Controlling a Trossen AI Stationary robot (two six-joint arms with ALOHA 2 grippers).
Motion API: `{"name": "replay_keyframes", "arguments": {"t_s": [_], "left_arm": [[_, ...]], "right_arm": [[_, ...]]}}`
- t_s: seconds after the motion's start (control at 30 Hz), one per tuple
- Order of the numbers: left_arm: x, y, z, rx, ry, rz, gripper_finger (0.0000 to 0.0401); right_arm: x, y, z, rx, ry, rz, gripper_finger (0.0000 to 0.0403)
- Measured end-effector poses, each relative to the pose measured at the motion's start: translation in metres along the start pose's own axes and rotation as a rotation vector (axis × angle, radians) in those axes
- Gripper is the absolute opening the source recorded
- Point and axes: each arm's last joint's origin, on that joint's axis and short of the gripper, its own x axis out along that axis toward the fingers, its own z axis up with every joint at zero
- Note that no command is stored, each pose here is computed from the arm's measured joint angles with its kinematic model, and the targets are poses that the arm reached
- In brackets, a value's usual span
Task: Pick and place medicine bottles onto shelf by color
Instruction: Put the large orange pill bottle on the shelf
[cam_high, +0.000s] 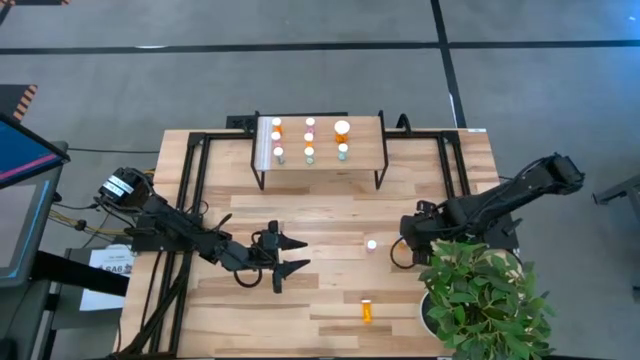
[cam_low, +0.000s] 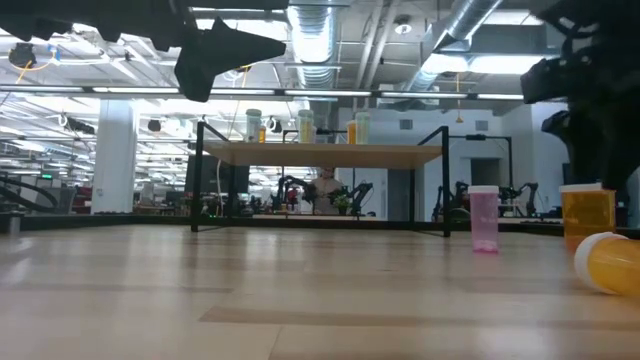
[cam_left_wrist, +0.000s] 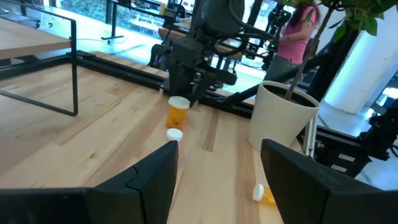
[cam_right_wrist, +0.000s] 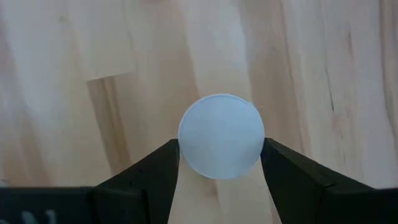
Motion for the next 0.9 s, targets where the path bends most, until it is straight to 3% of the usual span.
{"name": "replay_keyframes", "arguments": {"t_s": [0.47, 0.73, 0.9], "left_arm": [[0.0, 0.0003, -0.0009, 0.002, 0.007, 0.003, 0.0218], [0.0, 0.0003, -0.0009, -0.002, 0.008, 0.002, 0.0218], [0.0, 0.0003, -0.0009, -0.002, 0.008, 0.002, 0.0218]], "right_arm": [[0.0038, -0.0076, 0.0092, 0.009, -0.019, 0.017, 0.0242], [0.0029, -0.0095, 0.0102, -0.006, -0.029, 0.017, 0.0191], [-0.0049, -0.011, 0.0103, 0.001, -0.062, 0.031, 0.0187]]}}
